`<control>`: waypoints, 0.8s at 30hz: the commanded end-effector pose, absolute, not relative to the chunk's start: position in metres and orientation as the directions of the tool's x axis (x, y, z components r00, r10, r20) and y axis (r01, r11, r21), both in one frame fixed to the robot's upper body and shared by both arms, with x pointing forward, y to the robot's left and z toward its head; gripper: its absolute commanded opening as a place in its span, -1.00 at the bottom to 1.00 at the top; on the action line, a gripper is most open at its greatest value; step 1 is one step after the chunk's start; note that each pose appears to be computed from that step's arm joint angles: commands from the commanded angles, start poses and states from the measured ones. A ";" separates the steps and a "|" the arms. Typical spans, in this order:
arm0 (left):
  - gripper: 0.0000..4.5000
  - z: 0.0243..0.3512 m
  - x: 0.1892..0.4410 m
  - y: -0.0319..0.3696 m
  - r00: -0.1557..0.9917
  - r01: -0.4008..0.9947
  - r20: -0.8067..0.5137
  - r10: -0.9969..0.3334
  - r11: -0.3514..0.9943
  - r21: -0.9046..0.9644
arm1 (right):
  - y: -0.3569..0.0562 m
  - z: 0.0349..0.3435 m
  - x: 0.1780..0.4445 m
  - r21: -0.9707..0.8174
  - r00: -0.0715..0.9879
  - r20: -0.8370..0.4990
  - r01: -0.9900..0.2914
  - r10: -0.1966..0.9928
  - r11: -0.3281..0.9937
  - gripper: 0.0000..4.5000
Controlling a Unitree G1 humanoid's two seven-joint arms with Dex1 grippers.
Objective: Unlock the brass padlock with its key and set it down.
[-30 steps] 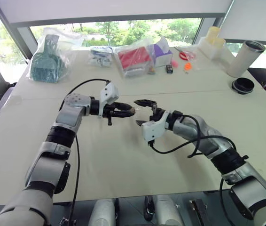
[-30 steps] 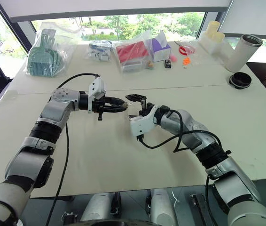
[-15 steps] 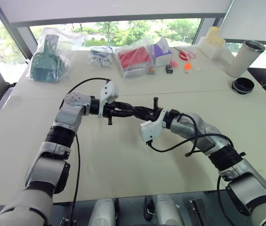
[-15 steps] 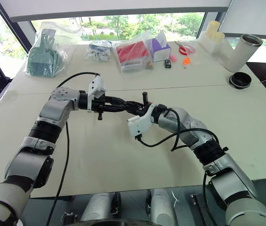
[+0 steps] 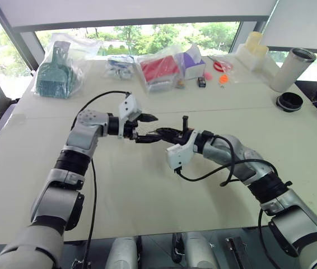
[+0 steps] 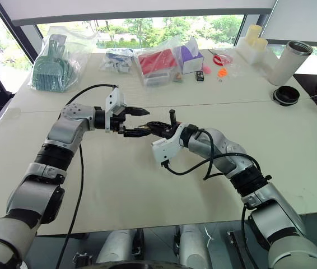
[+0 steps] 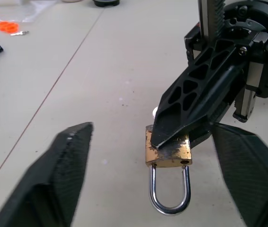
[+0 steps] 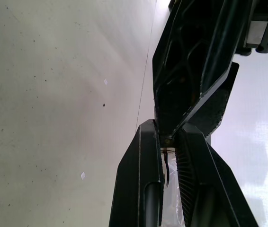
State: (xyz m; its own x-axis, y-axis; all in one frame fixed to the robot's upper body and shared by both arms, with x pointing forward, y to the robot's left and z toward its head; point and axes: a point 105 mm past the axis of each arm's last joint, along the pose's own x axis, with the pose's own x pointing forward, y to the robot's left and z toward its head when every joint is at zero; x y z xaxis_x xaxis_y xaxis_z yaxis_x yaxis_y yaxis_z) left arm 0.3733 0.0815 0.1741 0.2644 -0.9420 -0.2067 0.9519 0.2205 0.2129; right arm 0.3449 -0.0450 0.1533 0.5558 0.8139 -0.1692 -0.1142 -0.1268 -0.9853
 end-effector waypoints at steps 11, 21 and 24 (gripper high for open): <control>0.43 0.195 0.356 0.105 0.307 0.934 -0.111 -0.945 0.277 0.227 | -0.046 0.165 0.347 -0.991 0.565 -0.124 -0.112 0.816 -0.073 -0.95; -0.99 0.181 0.351 0.096 0.279 0.945 -0.130 -0.951 0.248 0.215 | -0.046 0.167 0.346 -0.991 0.564 -0.122 -0.112 0.817 -0.070 -0.95; -0.99 0.172 0.353 0.097 0.285 0.944 -0.167 -0.944 0.246 0.220 | -0.046 0.168 0.346 -0.991 0.564 -0.119 -0.112 0.817 -0.067 -0.95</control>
State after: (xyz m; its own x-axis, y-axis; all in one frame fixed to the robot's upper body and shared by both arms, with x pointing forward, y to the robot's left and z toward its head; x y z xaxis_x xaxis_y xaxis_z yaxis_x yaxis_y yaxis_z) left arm 0.3537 0.0985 0.1712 0.2891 -0.9443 -0.1569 0.9473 0.2586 0.1890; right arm 0.3465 -0.0476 0.1497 0.5673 0.8026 -0.1843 -0.1497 -0.1196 -0.9815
